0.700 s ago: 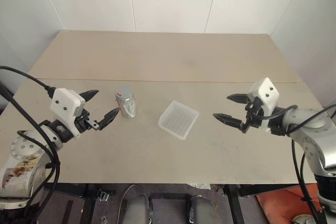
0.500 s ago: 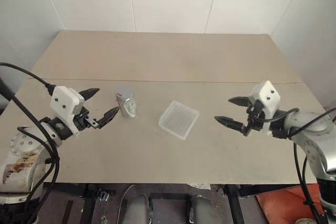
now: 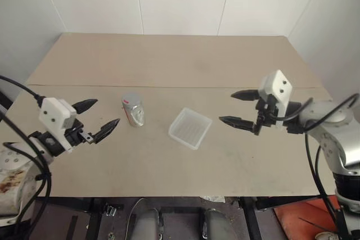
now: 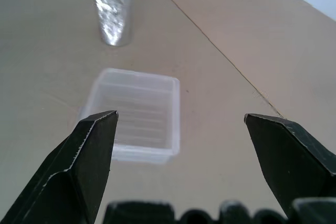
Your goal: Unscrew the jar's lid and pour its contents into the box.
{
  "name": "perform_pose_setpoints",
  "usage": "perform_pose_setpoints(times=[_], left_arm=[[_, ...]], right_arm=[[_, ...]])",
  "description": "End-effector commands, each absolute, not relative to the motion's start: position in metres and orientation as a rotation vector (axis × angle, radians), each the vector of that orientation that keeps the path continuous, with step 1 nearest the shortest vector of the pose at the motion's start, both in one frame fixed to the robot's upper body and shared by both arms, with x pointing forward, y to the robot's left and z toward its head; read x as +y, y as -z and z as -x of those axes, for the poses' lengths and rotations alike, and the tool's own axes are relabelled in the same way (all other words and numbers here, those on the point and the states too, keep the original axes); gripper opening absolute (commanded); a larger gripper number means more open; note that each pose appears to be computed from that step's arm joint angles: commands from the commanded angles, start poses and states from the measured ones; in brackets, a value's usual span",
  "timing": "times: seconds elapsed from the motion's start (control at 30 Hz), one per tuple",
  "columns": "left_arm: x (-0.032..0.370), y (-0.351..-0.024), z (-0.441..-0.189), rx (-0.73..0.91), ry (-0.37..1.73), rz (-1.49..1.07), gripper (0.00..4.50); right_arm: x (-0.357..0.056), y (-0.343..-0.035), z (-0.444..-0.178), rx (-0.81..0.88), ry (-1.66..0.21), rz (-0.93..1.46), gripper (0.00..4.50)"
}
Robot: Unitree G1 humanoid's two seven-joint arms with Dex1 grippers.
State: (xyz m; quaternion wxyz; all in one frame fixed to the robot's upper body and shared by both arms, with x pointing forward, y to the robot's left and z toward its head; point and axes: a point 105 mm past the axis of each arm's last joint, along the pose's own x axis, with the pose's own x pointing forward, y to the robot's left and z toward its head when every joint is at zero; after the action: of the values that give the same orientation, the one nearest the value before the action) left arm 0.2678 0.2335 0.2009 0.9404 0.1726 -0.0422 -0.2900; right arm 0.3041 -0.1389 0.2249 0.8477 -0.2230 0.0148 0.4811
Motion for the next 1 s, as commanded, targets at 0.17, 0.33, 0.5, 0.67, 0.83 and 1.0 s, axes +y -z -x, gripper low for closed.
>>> perform_pose_setpoints(times=[0.17,0.33,0.5,0.67,0.83,1.0], left_arm=[[0.236,-0.207,-0.260,-0.092,0.559,-0.388,4.46],[0.234,-0.197,-0.278,-0.079,0.567,-0.329,4.46],[0.230,-0.185,-0.298,-0.061,0.595,-0.291,4.46],[0.227,-0.180,-0.313,-0.059,0.610,-0.286,4.46],[0.225,-0.175,-0.325,-0.076,0.595,-0.287,4.46],[0.219,-0.168,-0.330,-0.084,0.595,-0.276,4.46]], right_arm=[[-0.113,-0.242,-0.300,-0.054,-1.151,0.523,4.50],[-0.105,-0.240,-0.300,-0.056,-1.187,0.526,4.50],[-0.101,-0.242,-0.302,-0.074,-1.169,0.520,4.50],[-0.098,-0.245,-0.301,-0.088,-1.164,0.514,4.50],[-0.096,-0.246,-0.298,-0.101,-1.167,0.516,4.50],[-0.096,-0.249,-0.302,-0.113,-1.128,0.521,4.50]])
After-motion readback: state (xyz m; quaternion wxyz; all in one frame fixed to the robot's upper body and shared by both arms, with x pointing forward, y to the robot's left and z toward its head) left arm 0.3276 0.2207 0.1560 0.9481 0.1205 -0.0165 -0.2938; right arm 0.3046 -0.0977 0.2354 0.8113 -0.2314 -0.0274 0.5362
